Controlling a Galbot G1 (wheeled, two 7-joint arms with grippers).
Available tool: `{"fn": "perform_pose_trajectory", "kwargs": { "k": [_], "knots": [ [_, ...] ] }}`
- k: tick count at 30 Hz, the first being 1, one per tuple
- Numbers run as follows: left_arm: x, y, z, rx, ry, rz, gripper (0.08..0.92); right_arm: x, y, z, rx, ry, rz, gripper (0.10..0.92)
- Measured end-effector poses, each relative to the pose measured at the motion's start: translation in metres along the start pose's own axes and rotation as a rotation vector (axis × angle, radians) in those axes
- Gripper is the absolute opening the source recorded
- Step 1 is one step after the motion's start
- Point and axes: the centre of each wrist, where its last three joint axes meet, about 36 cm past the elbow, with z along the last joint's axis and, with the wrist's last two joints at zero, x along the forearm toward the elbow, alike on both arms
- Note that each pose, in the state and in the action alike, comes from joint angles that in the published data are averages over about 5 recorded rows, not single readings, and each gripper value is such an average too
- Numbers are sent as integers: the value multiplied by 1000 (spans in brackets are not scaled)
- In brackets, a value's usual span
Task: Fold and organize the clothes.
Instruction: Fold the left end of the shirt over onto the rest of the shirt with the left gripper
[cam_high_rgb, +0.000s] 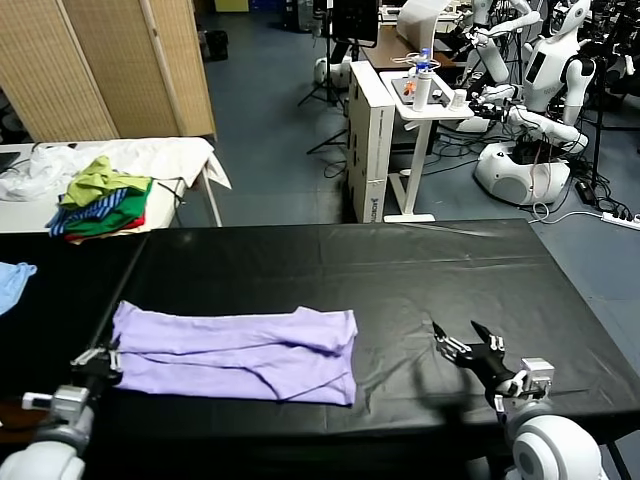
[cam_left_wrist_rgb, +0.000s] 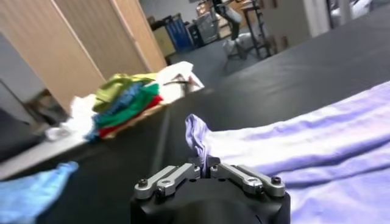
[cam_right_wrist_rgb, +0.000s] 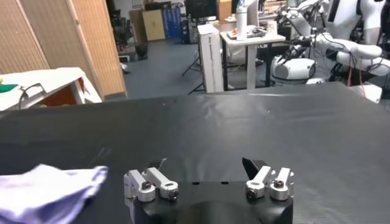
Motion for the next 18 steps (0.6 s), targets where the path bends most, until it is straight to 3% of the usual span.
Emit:
{"fn": "perform_pose_trajectory", "kwargs": {
  "k": [7,18],
  "knots": [
    [15,-37,-30,208,19,70,185,5,-1,6,5,9,18,907],
    [41,-112,-78,554,52,310,185,13,-1,17,1,23,45,907]
  ]
}}
